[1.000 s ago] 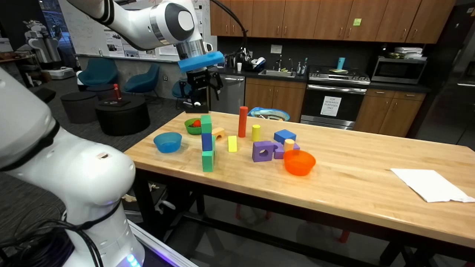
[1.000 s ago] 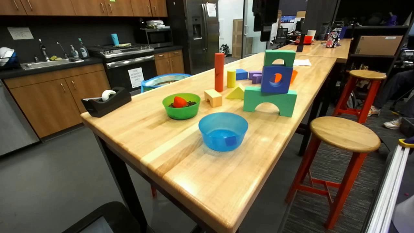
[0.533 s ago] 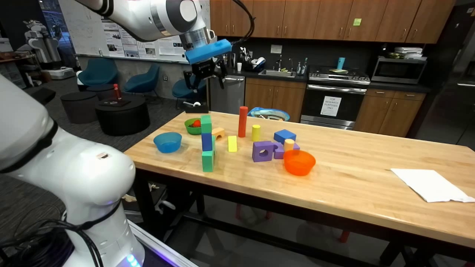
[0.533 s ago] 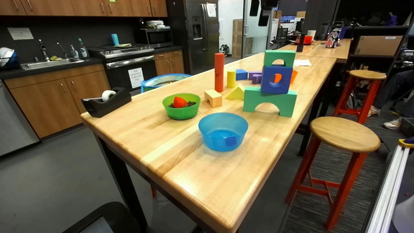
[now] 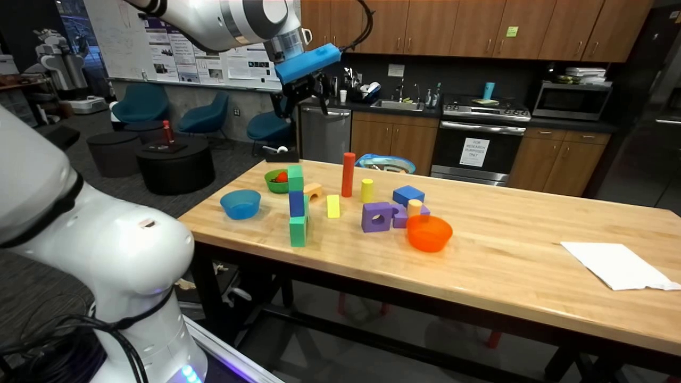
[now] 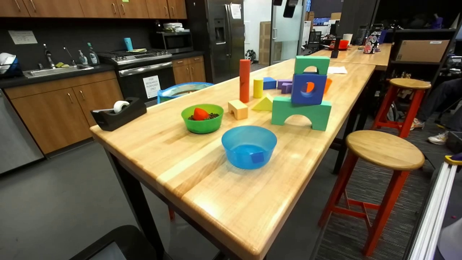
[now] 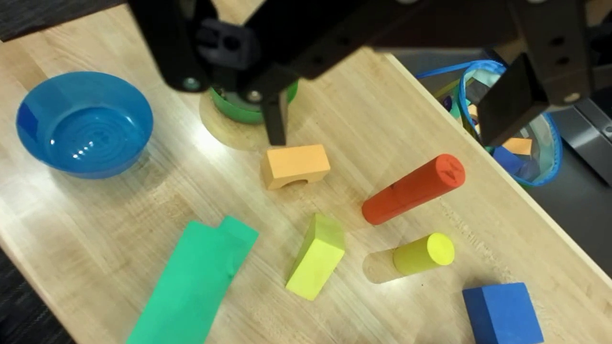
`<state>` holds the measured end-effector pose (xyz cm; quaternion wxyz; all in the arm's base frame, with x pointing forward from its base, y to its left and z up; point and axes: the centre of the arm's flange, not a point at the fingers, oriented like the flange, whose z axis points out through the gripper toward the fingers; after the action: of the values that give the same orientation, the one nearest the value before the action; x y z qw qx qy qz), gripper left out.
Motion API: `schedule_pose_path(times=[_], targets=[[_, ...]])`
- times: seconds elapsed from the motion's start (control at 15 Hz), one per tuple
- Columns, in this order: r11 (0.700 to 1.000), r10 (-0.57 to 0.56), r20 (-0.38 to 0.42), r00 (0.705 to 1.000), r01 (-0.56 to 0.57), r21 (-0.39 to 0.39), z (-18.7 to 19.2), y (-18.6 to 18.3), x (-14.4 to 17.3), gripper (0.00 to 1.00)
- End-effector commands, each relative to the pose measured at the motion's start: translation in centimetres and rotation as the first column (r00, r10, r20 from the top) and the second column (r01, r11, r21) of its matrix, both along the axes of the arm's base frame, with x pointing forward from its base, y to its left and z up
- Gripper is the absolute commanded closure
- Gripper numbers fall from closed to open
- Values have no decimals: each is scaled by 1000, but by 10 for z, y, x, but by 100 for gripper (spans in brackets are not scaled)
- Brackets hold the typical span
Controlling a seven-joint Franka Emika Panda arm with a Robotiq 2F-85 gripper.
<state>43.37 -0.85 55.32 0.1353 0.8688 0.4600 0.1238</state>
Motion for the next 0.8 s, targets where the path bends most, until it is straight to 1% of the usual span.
schedule_pose_path(times=[0.0,0.27,0.33,0.67,0.73], targets=[[1000,12,12,1000,-11,-6,0,0,19,0],[1000,6,5,1000,-6,-18,-6,-1,30,0],[1000,3,-2,1000,-3,-5,-9,2,18,0],[1000,2,-5,1000,-2,-8,-11,2,24,0],[1000,8,-49,999,-8,-6,-18,3,23,0]])
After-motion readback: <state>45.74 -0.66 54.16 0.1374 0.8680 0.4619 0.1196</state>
